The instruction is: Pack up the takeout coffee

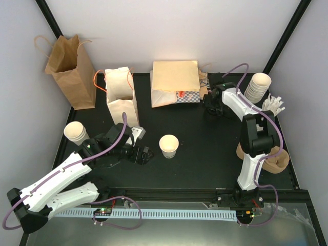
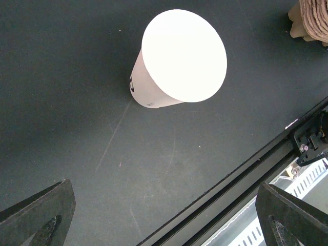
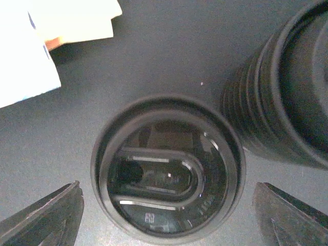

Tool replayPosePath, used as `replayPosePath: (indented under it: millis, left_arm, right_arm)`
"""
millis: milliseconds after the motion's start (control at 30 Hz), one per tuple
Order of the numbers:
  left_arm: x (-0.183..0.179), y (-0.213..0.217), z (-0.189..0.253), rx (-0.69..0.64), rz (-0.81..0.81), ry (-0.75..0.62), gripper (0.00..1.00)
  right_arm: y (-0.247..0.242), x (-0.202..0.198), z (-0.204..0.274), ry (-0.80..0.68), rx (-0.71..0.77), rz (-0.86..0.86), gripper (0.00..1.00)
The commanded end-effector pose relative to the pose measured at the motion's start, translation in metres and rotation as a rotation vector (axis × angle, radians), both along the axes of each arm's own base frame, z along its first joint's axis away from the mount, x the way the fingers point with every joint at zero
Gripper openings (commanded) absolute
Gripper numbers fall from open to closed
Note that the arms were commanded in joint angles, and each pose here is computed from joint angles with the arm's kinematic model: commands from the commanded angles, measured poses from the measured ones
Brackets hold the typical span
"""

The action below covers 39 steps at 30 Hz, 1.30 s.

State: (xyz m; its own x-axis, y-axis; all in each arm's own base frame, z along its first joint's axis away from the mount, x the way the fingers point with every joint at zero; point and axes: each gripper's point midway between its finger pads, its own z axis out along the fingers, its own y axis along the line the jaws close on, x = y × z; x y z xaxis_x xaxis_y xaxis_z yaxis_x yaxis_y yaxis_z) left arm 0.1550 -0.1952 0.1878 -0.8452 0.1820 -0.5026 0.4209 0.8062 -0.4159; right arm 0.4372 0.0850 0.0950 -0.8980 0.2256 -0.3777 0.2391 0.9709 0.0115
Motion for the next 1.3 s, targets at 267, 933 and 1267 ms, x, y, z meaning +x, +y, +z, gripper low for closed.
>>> replayPosePath:
  millis: [267, 933, 1267]
  left_arm:
    - [0.006, 0.000, 0.008, -0.017, 0.024, -0.029, 0.99]
    - [0.009, 0.000, 0.006, -0.008, 0.026, -0.037, 0.99]
    - [0.008, 0.001, 0.006, -0.005, 0.025, -0.036, 0.99]
  right_arm:
    - [-0.007, 0.025, 0.003, -0.020, 0.009, -0.016, 0.88]
    - [-0.008, 0.024, -0.011, 0.012, 0.008, -0.020, 0.80]
    - [-0.007, 0.021, -0.008, 0.009, 0.015, -0.020, 0.74]
